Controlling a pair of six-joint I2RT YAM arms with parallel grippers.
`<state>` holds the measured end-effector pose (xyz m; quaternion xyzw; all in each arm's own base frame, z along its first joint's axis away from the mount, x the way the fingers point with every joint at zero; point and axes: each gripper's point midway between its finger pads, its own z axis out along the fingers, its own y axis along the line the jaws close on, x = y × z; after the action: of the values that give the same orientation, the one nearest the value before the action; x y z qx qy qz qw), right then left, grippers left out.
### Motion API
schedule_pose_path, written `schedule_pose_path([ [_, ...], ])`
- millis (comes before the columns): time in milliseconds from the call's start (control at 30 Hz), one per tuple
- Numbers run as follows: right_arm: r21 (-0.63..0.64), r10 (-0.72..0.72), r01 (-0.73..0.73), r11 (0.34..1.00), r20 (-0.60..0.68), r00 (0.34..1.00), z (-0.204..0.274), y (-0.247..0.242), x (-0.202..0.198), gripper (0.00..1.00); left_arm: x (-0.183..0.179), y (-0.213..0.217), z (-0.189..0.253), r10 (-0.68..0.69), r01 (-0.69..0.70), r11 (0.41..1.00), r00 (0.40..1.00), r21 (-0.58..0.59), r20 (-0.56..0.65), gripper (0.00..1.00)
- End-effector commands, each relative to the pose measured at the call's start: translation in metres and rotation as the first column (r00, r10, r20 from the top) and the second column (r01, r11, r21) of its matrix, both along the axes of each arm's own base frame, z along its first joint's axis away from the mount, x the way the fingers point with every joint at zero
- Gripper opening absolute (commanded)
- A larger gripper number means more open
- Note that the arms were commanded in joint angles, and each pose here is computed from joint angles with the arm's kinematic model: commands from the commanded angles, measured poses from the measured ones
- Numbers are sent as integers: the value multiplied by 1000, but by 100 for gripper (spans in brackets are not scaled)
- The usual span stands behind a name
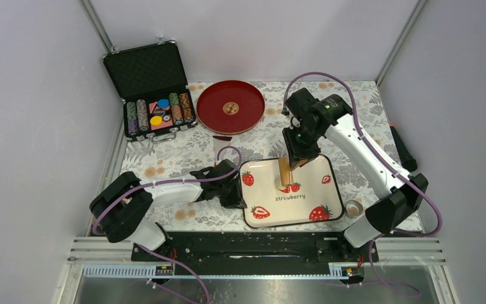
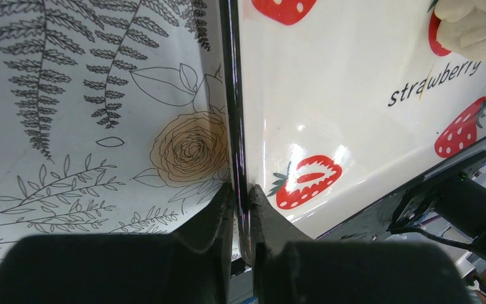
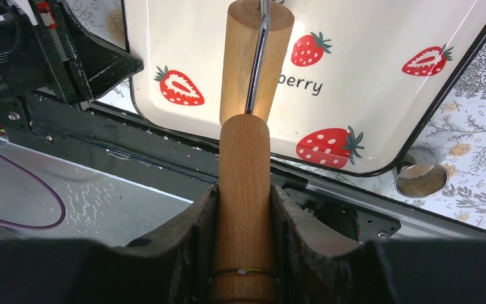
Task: Roll out the dumpling wrappers from the dough
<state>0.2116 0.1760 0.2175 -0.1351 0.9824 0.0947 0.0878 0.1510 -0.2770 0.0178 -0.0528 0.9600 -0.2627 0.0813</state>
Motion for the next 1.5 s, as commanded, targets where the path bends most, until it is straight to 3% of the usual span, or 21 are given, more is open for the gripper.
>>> schedule_pose_path([
  [0, 3, 19, -19, 1000, 13, 1000, -3, 6, 13, 0, -15, 27, -22, -28, 31, 991, 999, 130, -21, 0],
  [400, -42, 28, -30, 999, -50, 998, -27, 15, 27, 0, -15, 27, -22, -30, 32, 990, 999, 134, -15, 0],
  [1467, -66, 47, -59, 996, -161, 986, -69, 14, 15, 0, -16, 26, -24, -36, 39, 989, 999, 142, -20, 0],
])
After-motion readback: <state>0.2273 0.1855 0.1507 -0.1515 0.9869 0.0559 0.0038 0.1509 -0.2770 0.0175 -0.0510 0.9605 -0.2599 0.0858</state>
